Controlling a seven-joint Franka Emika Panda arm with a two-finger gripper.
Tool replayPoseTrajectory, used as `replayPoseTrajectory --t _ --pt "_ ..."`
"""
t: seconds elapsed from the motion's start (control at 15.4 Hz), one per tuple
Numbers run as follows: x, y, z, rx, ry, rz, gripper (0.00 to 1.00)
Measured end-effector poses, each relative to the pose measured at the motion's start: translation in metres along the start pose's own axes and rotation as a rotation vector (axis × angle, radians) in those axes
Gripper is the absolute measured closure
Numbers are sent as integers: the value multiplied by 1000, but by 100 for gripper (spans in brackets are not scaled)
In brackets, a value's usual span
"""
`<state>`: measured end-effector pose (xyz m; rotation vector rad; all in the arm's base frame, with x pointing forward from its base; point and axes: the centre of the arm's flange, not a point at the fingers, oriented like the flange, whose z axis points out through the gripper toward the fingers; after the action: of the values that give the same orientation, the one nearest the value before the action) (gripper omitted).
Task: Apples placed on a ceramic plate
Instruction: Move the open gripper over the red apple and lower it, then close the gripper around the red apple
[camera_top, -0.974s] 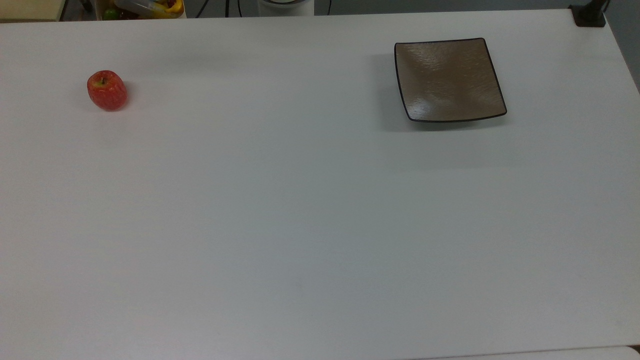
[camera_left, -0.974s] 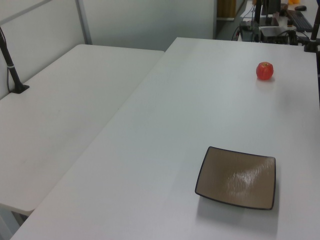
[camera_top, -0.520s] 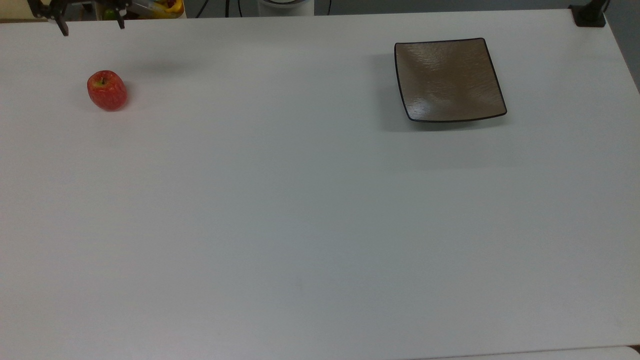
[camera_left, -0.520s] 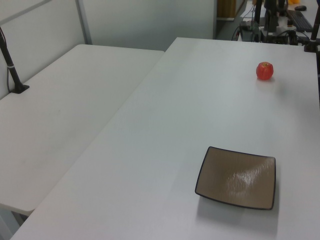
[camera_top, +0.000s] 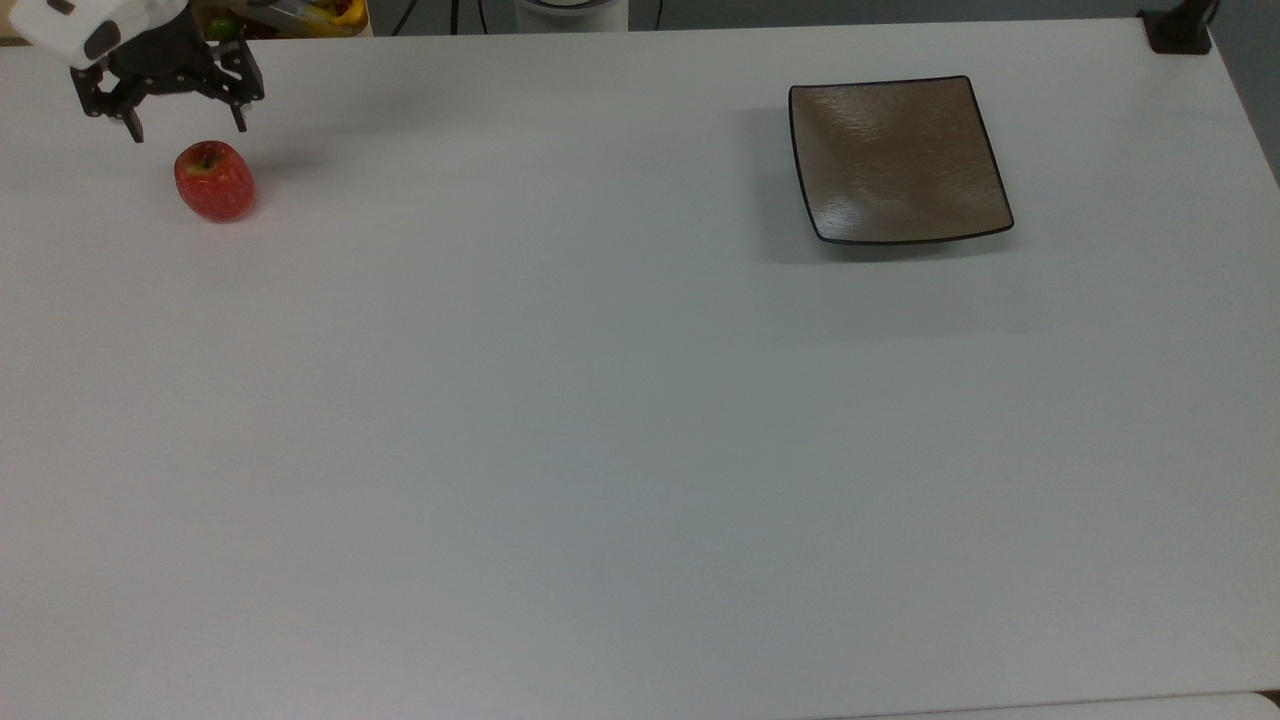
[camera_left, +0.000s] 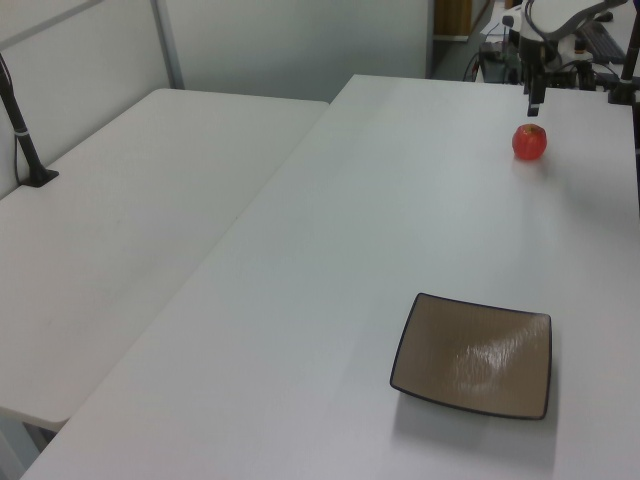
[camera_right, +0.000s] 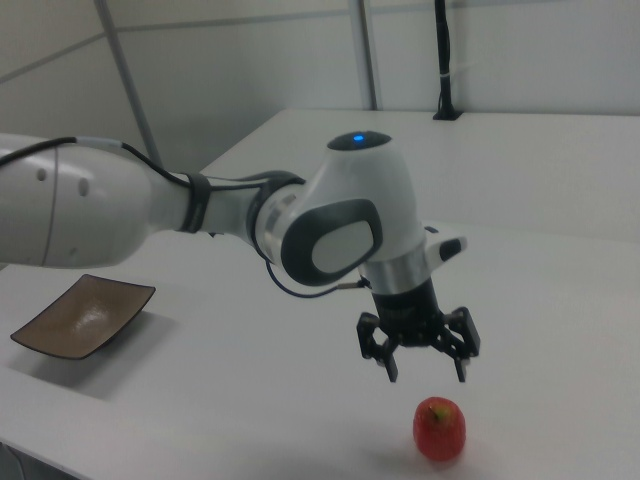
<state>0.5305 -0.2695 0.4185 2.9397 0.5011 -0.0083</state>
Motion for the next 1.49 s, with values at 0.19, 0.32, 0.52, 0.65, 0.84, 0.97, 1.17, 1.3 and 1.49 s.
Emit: replayPoseTrajectory --t 0.19,0.32,0.52,0.65,0.84,0.97,1.17,1.3,1.49 --pt "0 5 28 -18 -42 -12 0" --pt "1 4 44 -24 -54 -19 0" --pt "2 0 65 -22 -71 -27 0" --pt "2 -2 75 -16 -84 -31 0" --pt "3 -4 86 -9 -100 -34 0" --pt "3 -4 89 -7 -106 -36 0" --pt "3 -5 92 -5 -111 -38 2" --pt "3 -5 94 -5 -116 -40 19" --pt "3 -5 93 -11 -119 -48 29"
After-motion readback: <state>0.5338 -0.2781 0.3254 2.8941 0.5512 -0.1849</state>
